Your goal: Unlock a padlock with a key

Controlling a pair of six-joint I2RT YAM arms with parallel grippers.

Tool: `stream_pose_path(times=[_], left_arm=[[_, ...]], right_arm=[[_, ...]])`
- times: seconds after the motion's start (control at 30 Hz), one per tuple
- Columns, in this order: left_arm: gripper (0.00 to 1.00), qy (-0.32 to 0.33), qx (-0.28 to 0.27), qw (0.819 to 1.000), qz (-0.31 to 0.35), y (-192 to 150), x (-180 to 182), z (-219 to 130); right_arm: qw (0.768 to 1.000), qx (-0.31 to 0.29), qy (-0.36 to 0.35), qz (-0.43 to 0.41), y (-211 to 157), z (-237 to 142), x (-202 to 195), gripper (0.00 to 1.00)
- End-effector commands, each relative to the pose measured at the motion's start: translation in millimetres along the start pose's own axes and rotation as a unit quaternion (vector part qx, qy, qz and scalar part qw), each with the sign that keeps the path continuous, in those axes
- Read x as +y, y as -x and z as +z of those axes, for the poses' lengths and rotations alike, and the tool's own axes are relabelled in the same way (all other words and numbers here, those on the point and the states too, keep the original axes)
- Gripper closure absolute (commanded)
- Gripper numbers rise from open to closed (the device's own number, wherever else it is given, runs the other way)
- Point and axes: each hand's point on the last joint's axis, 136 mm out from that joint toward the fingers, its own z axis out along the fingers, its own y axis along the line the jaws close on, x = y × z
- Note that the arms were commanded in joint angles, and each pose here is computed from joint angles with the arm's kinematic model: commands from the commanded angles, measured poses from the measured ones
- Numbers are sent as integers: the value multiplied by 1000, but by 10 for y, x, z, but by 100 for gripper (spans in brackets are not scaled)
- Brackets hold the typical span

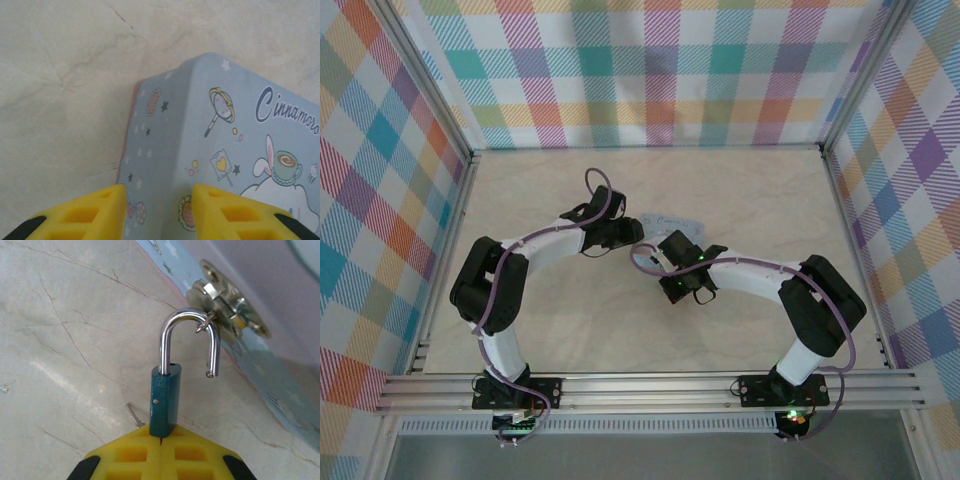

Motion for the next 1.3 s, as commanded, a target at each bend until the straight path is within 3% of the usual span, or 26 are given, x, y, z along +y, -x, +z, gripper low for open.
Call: stream_pose_path(times=[0.0, 1.03, 1.27], left_arm=[[62, -12, 3, 1000, 2, 30, -33, 13], [67, -40, 21, 999, -15, -97, -96, 77], [67, -40, 23, 999, -15, -121, -114, 78]], right_arm=[[1000, -9, -9, -17, 49, -66, -36, 100], [992, -2, 10, -129, 208, -29, 83, 100], [989, -31, 7, -144, 345, -87, 121, 100]])
